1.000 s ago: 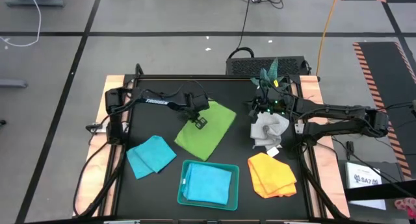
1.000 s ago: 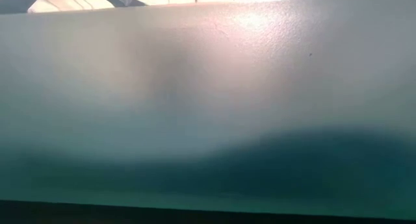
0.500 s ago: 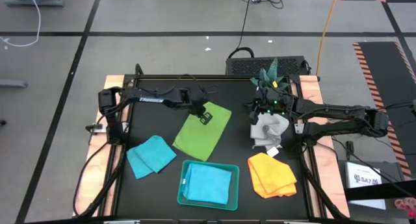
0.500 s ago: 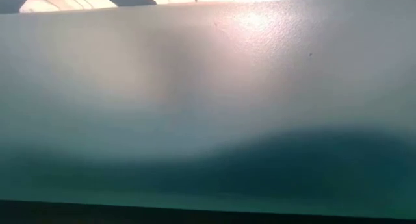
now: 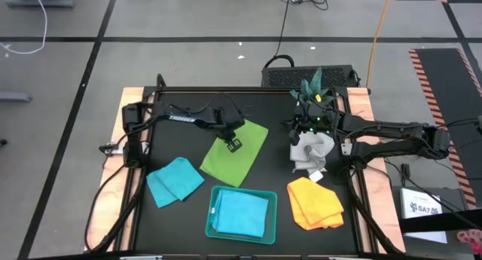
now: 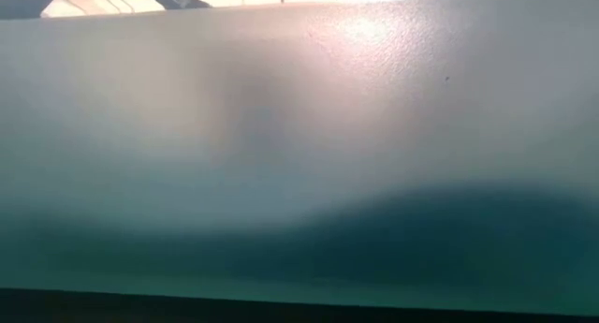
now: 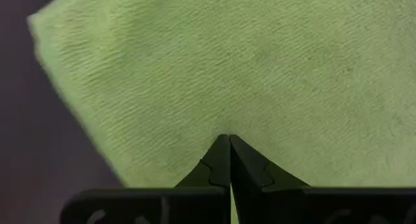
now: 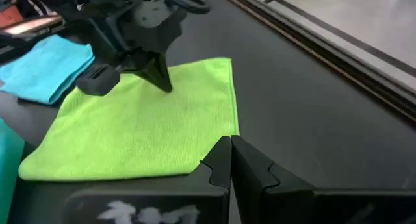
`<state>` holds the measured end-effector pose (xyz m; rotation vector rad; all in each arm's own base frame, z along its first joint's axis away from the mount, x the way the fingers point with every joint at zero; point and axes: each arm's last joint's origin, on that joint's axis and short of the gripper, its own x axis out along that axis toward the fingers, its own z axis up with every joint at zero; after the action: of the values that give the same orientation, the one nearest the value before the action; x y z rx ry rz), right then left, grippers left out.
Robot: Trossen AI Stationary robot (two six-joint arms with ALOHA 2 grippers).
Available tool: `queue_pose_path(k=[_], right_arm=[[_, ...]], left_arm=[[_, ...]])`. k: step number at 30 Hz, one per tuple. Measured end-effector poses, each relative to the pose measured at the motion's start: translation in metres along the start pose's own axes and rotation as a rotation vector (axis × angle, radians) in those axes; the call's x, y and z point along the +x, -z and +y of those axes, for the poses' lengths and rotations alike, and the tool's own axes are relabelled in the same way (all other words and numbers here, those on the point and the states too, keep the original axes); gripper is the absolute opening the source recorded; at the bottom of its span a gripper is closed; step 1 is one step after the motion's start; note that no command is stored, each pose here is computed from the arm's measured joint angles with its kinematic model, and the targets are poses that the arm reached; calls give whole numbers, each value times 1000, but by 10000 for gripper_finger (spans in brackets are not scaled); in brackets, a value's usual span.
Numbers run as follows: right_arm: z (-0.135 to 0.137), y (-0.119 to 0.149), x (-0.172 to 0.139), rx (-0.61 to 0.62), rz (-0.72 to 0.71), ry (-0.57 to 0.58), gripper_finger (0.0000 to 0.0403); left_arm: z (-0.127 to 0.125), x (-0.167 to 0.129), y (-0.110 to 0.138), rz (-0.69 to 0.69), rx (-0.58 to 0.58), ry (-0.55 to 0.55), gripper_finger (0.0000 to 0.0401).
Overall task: Fold microfiber towels
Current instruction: Fold the green microfiber cloth into the bin
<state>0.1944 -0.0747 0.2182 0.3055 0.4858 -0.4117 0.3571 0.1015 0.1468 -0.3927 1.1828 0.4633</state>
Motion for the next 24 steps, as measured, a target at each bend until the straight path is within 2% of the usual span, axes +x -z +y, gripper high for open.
queue_pose_path(k=[7, 13, 18, 24], right_arm=[[0, 2, 0, 0, 24, -6, 0], [1, 8, 10, -17, 86, -67, 0], [0, 21, 36, -42, 183, -127, 0], [4, 27, 75, -41, 149, -250, 0]], left_arm=[[20, 9, -7, -35, -77, -100, 1], [42, 10, -16, -80, -195, -109, 1], [47, 9, -23, -146, -260, -84, 1], [46, 1, -30, -209, -298, -57, 1]])
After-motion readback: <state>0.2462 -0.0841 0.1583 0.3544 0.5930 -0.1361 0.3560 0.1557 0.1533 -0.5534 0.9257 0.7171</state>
